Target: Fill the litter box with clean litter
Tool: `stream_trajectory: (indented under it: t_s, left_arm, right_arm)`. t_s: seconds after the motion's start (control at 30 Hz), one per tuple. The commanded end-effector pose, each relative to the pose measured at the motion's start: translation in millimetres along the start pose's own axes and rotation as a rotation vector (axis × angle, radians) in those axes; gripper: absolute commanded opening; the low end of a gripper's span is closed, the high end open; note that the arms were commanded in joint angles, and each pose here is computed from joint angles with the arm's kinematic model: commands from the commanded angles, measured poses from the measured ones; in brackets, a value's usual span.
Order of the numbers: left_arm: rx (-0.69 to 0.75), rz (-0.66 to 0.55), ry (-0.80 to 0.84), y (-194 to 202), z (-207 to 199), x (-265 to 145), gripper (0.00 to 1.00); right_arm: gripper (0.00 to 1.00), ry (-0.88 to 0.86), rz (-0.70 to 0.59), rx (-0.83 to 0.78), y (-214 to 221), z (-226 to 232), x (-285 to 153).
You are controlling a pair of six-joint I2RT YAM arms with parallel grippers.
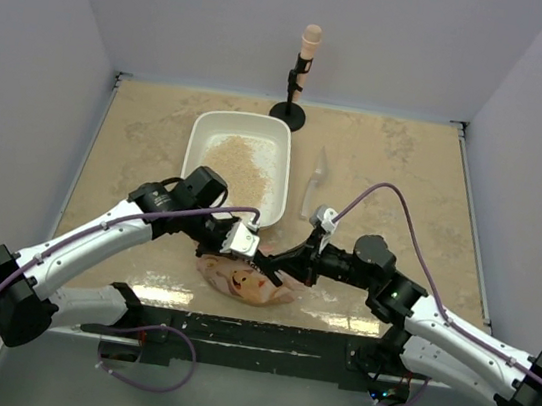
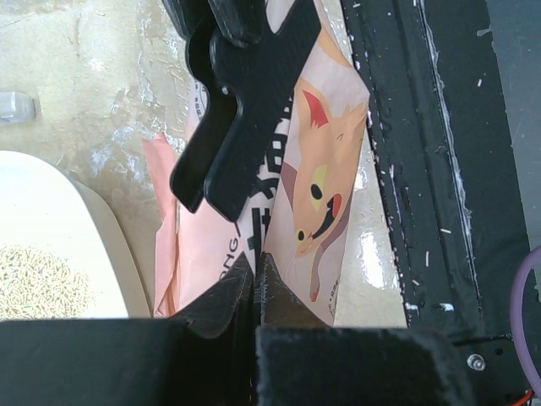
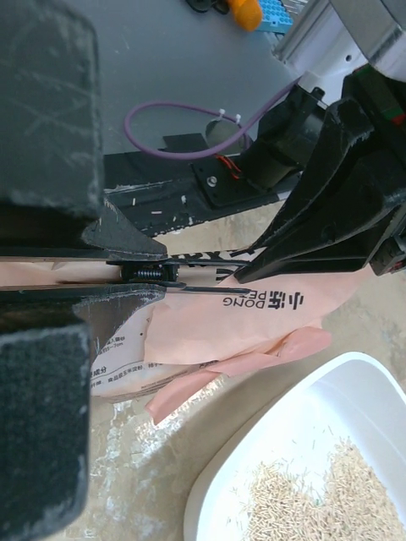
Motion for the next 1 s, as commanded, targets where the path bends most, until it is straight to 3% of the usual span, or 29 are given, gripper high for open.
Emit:
stream_trajectory:
  t_s: [0.0, 0.23, 0.4, 0.67, 0.97]
  left_arm:
    - [0.166, -0.169, -0.074, -47.1, 18.2, -22.4, 0.00]
    - [0.175, -0.164, -0.087, -44.1, 16.9, -23.0, 0.00]
    - [0.186, -0.168, -0.095, -43.3, 15.3, -23.9, 0.00]
    - [0.188, -0.170, -0.096, -41.8, 14.1, -23.1, 0.00]
    - [0.183, -0.167, -0.096, -41.5, 14.5, -22.8, 0.00]
  right_arm:
    - [0.00, 0.056, 0.195, 0.089, 26.4, -5.0, -0.3]
    - [0.00, 0.093, 0.274, 0.128, 34.3, -3.2, -0.1]
    - [0.00, 0.128, 0.262, 0.150, 33.3, -0.3, -6.0]
    - [0.00, 0.104, 0.230, 0.189, 36.3, 9.5, -19.1]
    - [0.00, 0.056, 0.304, 0.190, 48.4, 17.6, -15.1]
Point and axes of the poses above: each gripper's point midway between its finger pads, its own x axis out along the fingers, its own z axis along the line the jaws close on, y = z × x, the point moved 7 cm from there along -x, back along the fingers, and after that the axes turned 1 degree about -x, right-handed, at the moved point
